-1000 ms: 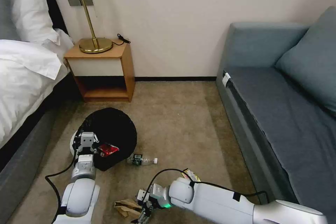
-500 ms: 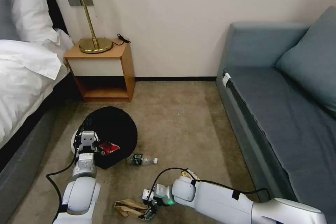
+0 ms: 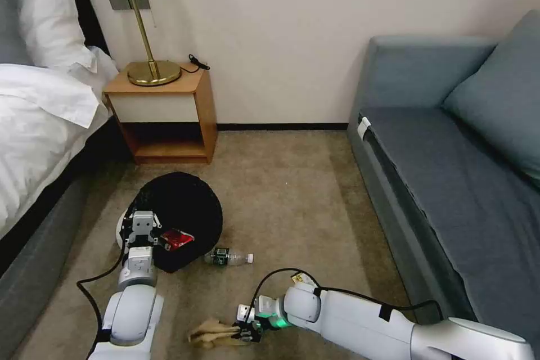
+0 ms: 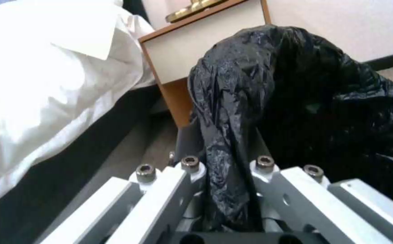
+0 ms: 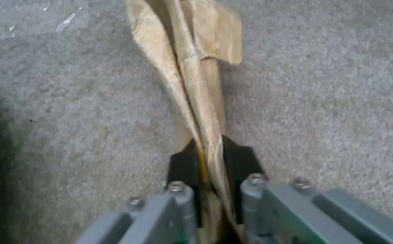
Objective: Pick up the trash bin, then pick up the garbage on the floor and place it into the trash bin.
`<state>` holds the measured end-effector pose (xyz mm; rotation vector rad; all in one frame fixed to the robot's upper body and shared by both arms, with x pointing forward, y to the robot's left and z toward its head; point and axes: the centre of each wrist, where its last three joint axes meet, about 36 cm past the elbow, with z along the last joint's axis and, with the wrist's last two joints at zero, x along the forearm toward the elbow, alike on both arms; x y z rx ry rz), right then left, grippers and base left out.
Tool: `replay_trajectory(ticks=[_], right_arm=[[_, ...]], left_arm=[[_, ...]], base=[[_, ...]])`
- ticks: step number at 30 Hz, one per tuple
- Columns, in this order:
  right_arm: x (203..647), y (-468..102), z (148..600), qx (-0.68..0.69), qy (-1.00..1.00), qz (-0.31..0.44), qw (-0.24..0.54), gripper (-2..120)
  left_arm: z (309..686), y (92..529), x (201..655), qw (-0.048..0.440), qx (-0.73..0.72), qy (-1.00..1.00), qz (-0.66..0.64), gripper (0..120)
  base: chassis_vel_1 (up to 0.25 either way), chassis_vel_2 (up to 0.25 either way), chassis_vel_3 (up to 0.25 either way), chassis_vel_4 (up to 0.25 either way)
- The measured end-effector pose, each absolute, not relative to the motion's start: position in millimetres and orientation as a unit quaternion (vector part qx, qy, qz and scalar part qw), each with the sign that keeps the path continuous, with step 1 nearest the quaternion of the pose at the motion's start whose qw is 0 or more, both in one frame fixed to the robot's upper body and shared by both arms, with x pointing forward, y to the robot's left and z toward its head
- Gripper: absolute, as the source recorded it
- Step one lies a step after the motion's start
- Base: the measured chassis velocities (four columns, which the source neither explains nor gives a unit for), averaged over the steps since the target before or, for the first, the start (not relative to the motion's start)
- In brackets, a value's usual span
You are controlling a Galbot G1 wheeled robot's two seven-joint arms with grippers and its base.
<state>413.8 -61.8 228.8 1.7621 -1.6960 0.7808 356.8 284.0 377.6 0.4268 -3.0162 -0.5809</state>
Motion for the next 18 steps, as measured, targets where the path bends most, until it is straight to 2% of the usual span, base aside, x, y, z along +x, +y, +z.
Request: replay_trajectory(ticks=[3, 10, 18], right_arm=[[415.3, -61.6, 229.9, 0.658, -0.635, 0.292, 0.281, 0], [423.2, -65.9, 238.7, 0.652, -0.646, 0.288, 0.273, 0], [463.1, -99.9, 260.5, 0.608, -0.696, 0.282, 0.257, 0]], left_arm=[[378.0, 285.3, 354.0, 0.021, 0.138, -0.972, -0.189, 5], [378.8, 288.8, 350.1, 0.022, 0.136, -0.971, -0.194, 5], [378.1, 294.0, 347.4, 0.019, 0.133, -0.972, -0.195, 5]], base=[[0.000, 0.000, 0.000, 0.000], [0.000, 0.000, 0.000, 0.000], [0.000, 0.000, 0.000, 0.000]])
